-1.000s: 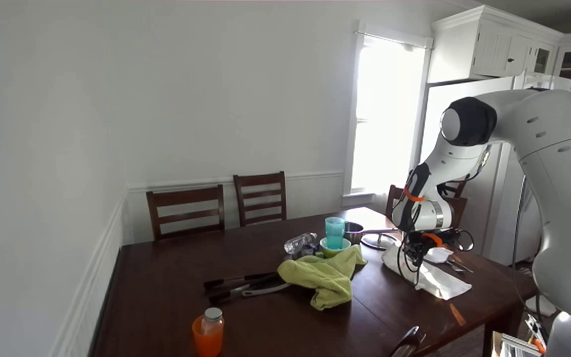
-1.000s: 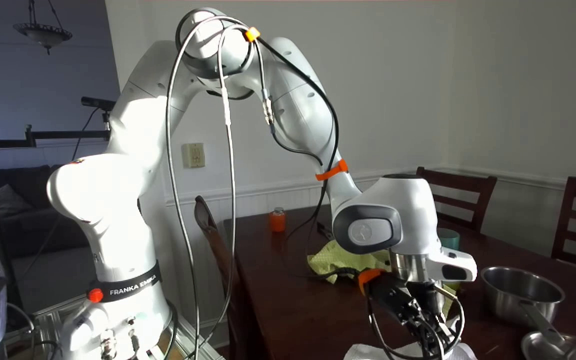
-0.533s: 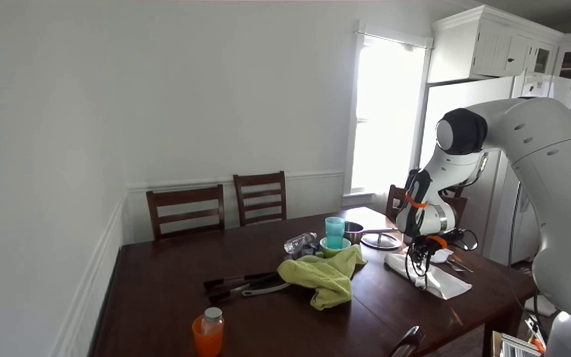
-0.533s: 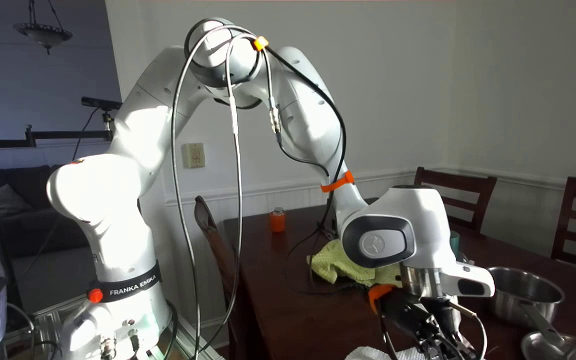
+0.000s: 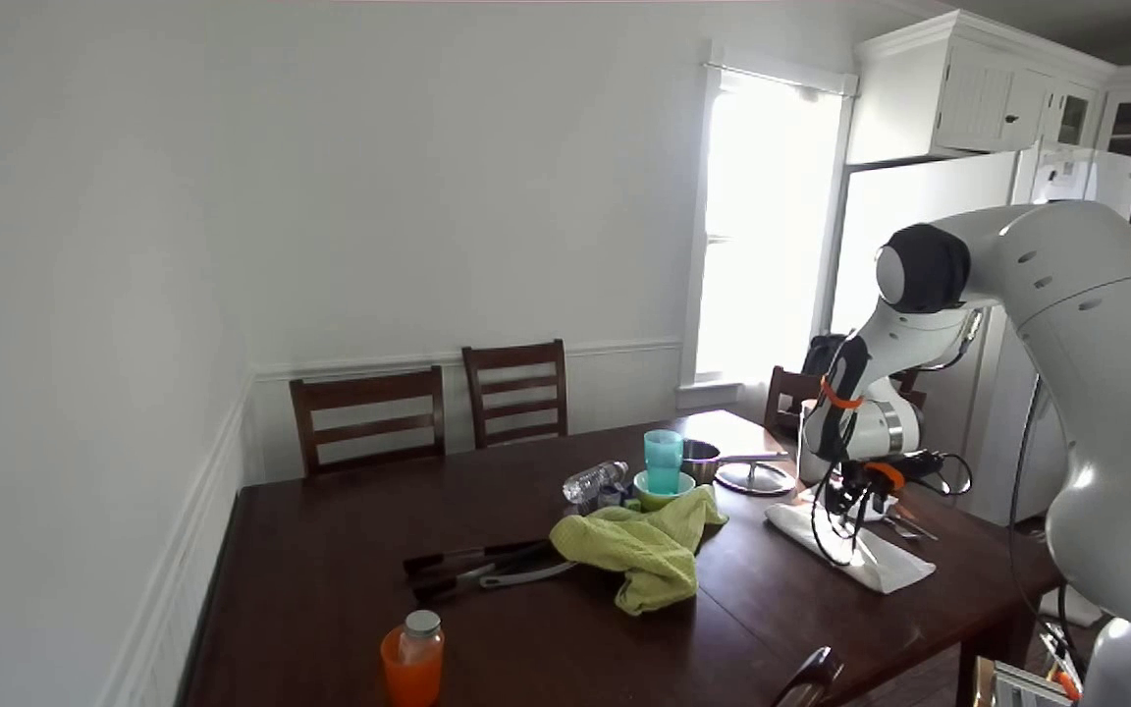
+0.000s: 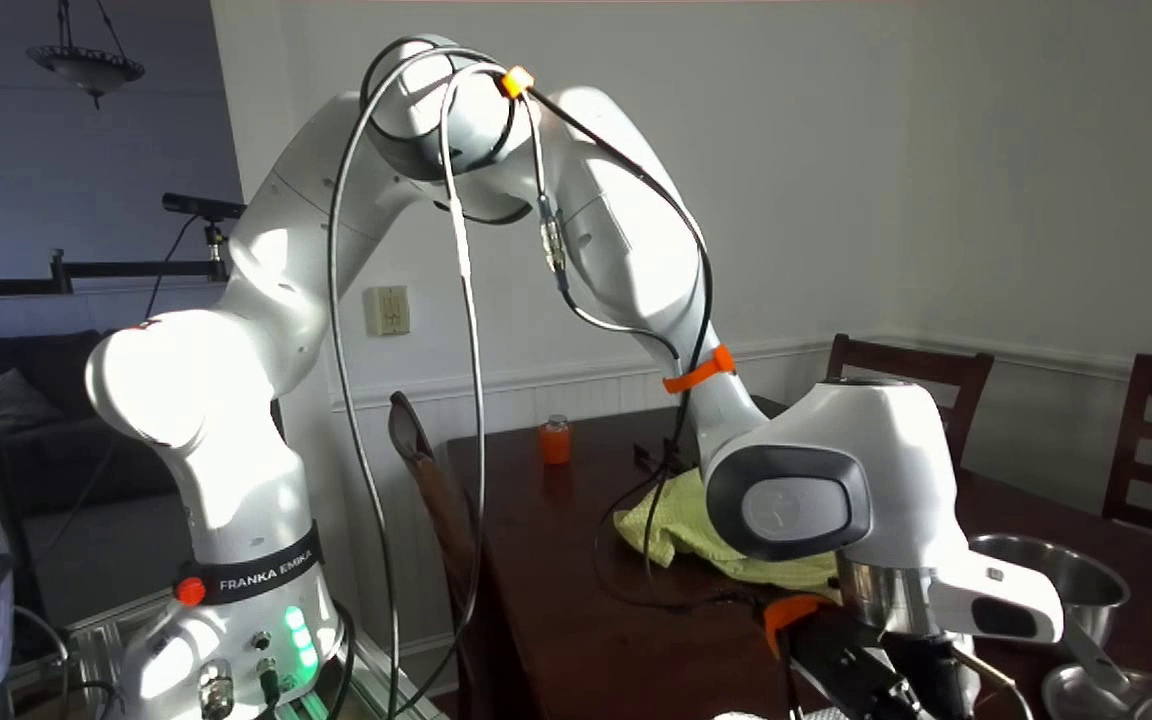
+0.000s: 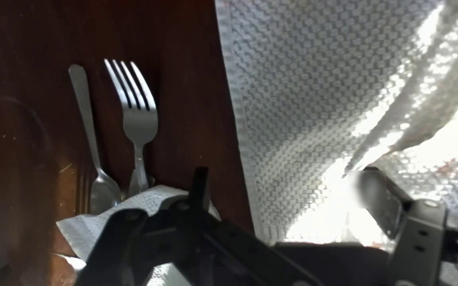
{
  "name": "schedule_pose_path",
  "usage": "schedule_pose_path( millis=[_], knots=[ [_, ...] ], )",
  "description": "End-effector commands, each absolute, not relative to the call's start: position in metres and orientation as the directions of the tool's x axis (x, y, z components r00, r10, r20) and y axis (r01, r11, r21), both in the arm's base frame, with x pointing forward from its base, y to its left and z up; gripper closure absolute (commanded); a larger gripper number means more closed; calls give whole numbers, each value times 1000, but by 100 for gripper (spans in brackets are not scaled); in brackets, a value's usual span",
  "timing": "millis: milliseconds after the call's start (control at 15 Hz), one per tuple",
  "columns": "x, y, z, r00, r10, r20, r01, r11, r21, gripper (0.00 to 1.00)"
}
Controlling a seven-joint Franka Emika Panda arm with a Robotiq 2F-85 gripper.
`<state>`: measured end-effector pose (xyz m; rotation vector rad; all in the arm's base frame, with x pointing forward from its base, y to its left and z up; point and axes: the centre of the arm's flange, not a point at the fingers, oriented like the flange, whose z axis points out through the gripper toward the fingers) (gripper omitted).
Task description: Put the spoon on the paper towel and fold it
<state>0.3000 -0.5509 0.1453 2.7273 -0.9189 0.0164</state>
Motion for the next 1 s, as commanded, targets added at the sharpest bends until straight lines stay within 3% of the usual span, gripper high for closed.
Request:
schedule_pose_path(
  millis=[0,933],
  knots=[
    [297,-569,143,714,-695,82,-700,-708,89,0],
    [268,-612,128,713,-701,15,-699,-709,97,0]
  ],
)
